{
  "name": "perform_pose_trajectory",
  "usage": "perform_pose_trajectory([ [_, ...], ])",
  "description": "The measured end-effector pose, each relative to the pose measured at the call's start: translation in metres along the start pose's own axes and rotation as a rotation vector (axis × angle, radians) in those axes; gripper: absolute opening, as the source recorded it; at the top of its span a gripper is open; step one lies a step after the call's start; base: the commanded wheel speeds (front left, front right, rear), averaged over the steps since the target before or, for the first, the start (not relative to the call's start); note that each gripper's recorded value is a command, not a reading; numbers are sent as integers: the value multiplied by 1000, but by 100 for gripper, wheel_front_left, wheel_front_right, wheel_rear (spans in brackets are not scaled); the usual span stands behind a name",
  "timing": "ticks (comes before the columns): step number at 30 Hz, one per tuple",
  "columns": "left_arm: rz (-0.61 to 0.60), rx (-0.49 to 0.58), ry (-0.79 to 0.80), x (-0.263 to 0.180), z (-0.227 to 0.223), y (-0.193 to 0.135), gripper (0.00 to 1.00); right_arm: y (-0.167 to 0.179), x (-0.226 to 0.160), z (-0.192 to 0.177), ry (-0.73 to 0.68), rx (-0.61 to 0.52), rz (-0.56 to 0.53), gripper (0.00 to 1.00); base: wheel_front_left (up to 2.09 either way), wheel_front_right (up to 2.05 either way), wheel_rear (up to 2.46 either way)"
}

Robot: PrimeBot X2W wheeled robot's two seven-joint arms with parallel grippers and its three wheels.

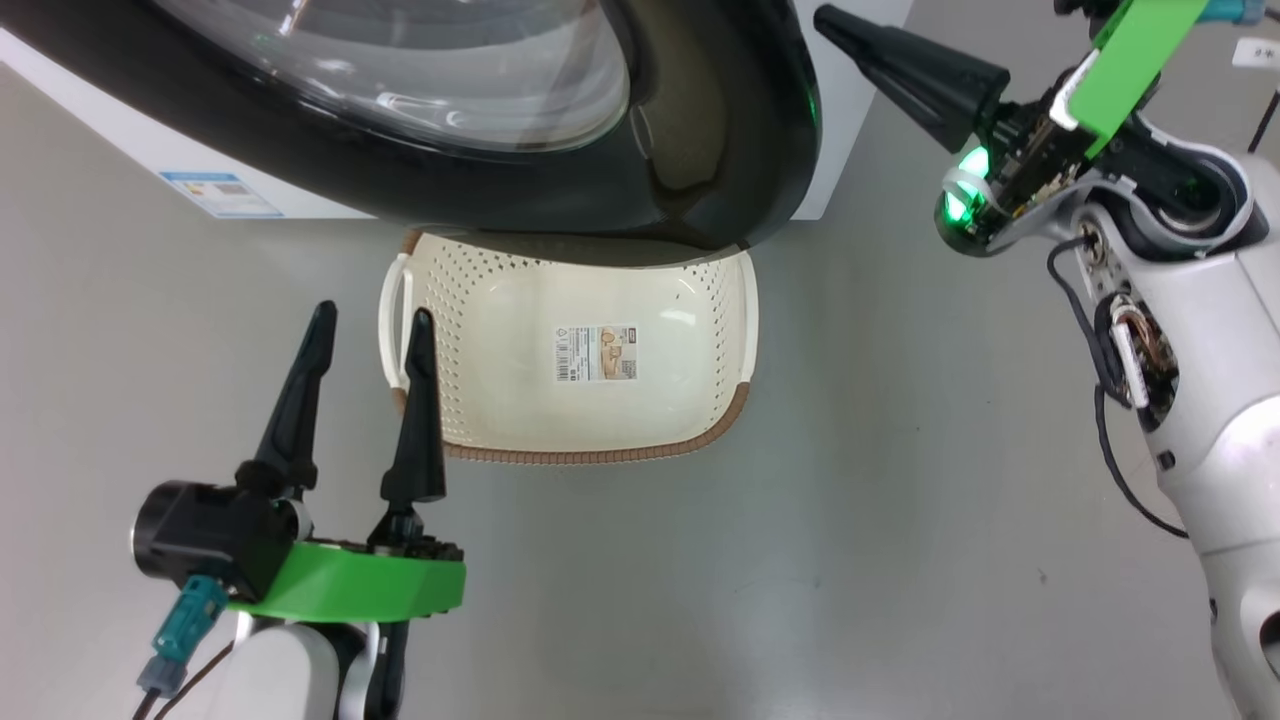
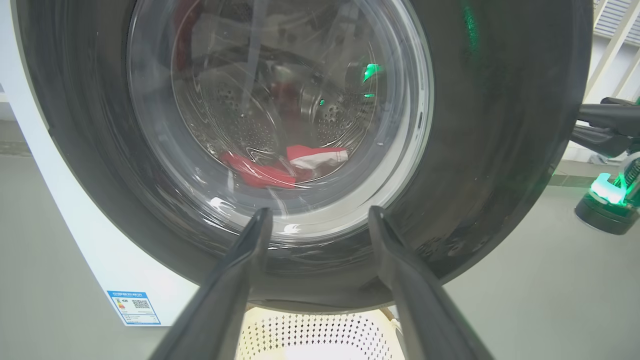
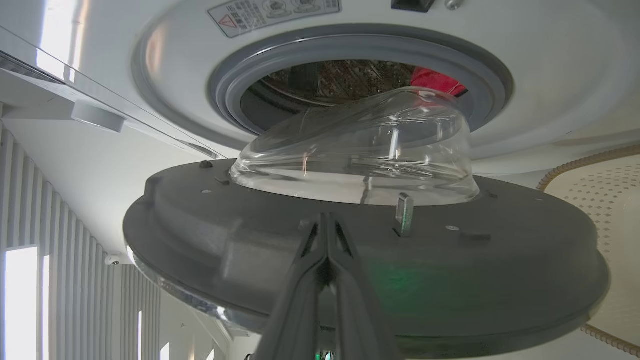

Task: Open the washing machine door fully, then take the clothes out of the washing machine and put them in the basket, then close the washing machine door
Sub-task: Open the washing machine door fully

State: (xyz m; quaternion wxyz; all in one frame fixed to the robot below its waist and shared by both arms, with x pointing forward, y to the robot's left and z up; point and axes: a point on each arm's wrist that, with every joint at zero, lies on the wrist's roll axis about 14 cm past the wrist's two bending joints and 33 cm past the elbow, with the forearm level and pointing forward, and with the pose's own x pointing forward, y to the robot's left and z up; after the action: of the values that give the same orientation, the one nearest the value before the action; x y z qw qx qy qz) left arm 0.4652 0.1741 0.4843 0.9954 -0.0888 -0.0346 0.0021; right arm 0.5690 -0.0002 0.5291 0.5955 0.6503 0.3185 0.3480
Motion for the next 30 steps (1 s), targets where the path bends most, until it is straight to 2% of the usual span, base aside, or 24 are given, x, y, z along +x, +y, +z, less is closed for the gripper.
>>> perform_pose_trajectory([
  [12, 16, 1, -1, -4, 3, 6, 100, -4, 12, -27, 173, -2, -33, 0, 0, 0, 0],
  [19, 23, 3, -34, -8, 18, 7, 100, -2, 11, -66, 298, -14, -47, 0, 0, 0, 0],
  [30, 76, 0, -57, -34, 35, 21, 100, -2, 5, -119, 406, -20, -62, 0, 0, 0, 0],
])
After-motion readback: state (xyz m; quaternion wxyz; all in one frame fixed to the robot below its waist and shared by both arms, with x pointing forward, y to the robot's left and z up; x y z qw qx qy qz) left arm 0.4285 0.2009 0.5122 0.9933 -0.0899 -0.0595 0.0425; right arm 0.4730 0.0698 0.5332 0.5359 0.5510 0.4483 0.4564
